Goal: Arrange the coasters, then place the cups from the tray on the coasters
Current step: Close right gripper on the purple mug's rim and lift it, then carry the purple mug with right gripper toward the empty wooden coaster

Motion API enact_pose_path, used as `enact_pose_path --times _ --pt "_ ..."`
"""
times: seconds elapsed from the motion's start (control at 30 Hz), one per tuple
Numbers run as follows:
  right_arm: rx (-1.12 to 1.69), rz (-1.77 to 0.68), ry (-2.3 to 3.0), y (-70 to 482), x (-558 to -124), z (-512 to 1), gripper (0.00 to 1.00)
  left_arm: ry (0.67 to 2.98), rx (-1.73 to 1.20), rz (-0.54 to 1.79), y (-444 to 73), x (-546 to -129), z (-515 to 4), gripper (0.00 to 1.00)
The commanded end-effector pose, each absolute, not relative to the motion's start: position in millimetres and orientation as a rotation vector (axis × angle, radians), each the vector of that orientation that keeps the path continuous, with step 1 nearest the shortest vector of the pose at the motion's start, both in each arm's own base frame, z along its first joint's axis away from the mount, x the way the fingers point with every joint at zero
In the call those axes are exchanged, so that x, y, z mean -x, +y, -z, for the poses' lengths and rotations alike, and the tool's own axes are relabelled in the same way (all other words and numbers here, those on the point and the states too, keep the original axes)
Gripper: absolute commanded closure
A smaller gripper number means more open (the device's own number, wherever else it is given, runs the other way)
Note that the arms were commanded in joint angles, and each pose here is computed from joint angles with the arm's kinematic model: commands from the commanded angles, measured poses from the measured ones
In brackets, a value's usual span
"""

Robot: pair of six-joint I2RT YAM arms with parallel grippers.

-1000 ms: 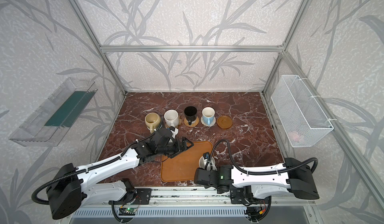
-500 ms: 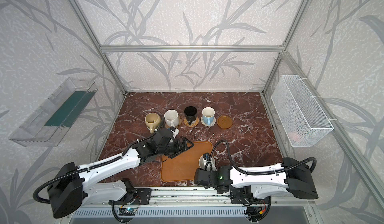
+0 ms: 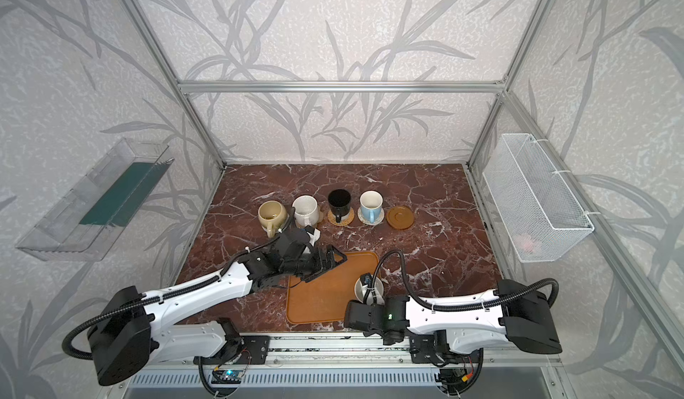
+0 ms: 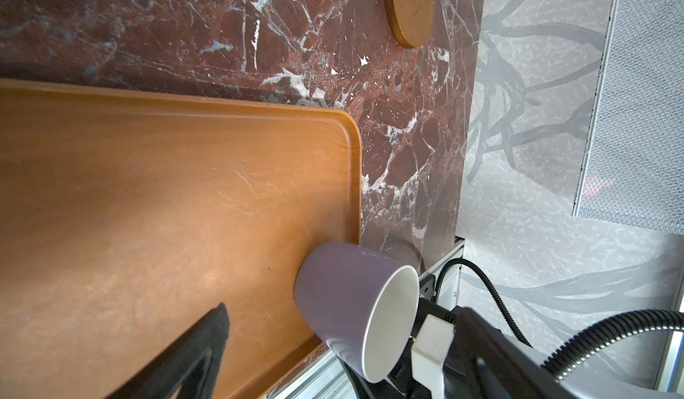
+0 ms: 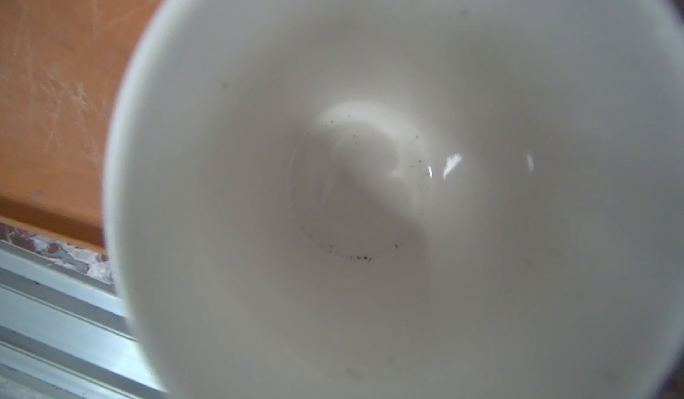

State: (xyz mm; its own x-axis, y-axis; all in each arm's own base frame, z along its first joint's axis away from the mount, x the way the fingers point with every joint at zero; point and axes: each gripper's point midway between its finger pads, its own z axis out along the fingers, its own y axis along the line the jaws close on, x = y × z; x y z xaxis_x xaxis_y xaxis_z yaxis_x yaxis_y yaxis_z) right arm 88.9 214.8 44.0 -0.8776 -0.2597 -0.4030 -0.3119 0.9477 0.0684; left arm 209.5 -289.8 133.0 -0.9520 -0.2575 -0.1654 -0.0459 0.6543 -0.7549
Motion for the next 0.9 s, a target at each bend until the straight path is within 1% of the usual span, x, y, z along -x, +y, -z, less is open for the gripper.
enact_pose_path --times 0.0,0.1,0.23,0.27,0.3,0.33,0.47,0.57,0.63,0.67,0.87 --pt "0.401 -0.158 2.686 210.9 -93.0 -50.4 0.74 2.595 0.221 1.21 -296.6 -212.8 -146.4 0.02" --pt "0.397 -0.171 2.672 211.0 -94.6 -53.5 0.78 2.595 0.212 1.218 -298.4 -212.6 -147.5 0.02" --pt "0.391 -0.167 2.645 209.9 -98.9 -56.6 0.8 2.597 0.203 1.226 -300.4 -212.6 -147.7 0.02" --pt "0.384 -0.166 2.638 209.8 -100.4 -57.1 0.82 2.597 0.208 1.232 -300.6 -212.4 -147.7 0.02" --pt "0.383 -0.163 2.635 209.7 -100.9 -57.5 0.89 2.585 0.205 1.261 -303.7 -212.7 -151.4 0.02" --pt "0.381 -0.164 2.634 210.1 -101.3 -58.4 0.9 2.578 0.197 1.278 -306.0 -212.6 -154.2 0.03" --pt "0.368 -0.159 2.625 209.6 -103.3 -62.9 0.91 2.572 0.177 1.264 -304.6 -213.2 -159.9 0.03" --pt "0.354 -0.174 2.605 211.2 -106.2 -68.5 0.96 2.6 0.152 1.232 -303.4 -212.0 -157.2 0.03" --pt "0.337 -0.189 2.592 211.5 -108.2 -73.1 0.97 2.619 0.136 1.233 -305.6 -210.5 -155.7 0.03" --pt "0.329 -0.195 2.584 211.4 -109.2 -75.4 1.0 2.62 0.132 1.239 -306.6 -210.2 -156.0 0.03" --pt "0.276 -0.257 2.528 209.3 -115.6 -91.2 1.0 2.609 0.126 1.245 -307.8 -211.6 -161.9 0.03"
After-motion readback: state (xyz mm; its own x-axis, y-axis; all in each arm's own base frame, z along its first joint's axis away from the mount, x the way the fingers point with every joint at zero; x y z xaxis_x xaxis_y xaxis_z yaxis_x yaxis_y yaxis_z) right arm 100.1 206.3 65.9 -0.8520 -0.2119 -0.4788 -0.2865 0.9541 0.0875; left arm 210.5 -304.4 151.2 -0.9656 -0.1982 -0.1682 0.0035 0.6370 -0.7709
